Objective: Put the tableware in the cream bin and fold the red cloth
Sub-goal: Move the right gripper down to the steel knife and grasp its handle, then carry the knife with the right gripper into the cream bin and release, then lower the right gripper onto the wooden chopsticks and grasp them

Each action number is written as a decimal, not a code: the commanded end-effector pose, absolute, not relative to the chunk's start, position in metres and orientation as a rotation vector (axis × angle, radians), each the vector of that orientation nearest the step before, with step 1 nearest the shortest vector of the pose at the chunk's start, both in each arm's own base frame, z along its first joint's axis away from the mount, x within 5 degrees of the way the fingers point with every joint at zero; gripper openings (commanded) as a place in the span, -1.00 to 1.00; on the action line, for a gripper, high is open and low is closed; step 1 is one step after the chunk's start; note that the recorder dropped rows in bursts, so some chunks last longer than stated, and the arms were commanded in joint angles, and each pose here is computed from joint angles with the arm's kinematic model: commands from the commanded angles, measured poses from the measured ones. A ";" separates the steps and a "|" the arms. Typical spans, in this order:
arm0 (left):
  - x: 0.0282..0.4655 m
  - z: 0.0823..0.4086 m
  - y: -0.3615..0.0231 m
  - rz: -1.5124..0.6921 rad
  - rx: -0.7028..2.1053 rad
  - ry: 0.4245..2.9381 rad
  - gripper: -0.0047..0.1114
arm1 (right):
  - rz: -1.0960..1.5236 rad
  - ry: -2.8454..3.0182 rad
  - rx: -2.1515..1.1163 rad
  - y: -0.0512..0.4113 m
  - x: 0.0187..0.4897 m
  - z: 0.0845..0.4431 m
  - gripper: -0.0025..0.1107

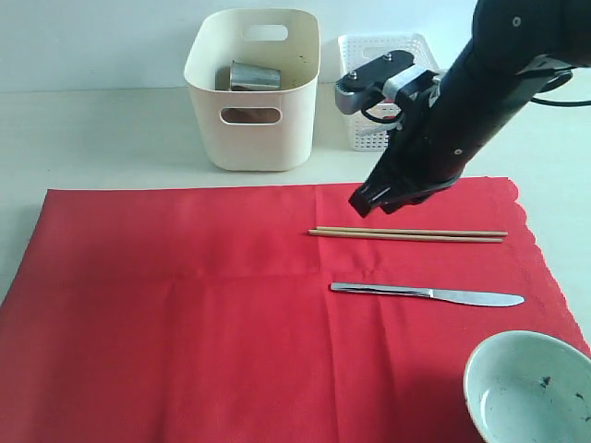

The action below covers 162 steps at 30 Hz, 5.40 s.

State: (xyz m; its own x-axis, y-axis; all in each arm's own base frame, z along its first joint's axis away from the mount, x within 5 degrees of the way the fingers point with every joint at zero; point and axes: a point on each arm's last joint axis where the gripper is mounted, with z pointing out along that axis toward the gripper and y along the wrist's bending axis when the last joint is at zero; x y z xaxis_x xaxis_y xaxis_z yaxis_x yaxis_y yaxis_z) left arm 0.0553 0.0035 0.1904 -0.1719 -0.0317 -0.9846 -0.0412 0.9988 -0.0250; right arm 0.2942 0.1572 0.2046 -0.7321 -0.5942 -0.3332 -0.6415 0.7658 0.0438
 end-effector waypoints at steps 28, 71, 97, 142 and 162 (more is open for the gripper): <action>0.055 0.190 0.003 0.006 -0.044 1.735 -0.88 | 0.209 2.690 -0.957 0.139 0.263 0.200 -0.96; 0.055 0.190 0.003 0.006 -0.044 1.735 -0.88 | -0.010 2.473 -1.495 0.139 0.282 0.158 -0.96; 0.055 0.190 0.003 0.006 -0.044 1.735 -0.88 | 0.349 1.822 -0.438 0.218 0.440 0.296 -0.96; 0.055 0.190 0.003 0.006 -0.044 1.735 -0.88 | 0.172 2.357 -0.779 0.190 0.394 0.300 -0.78; 0.055 0.190 0.003 0.006 -0.044 1.735 -0.88 | 0.175 2.697 -0.672 0.156 0.321 0.215 -0.96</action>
State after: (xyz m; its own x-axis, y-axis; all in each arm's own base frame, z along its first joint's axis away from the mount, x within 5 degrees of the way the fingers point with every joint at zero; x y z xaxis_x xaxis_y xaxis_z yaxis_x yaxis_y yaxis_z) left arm 0.0553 0.0035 0.1904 -0.1719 -0.0317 -0.9846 -0.0412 0.9988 -0.0250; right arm 0.3266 0.1601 0.2157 -0.8107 -0.4564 -0.3667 -0.4991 0.8661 0.0256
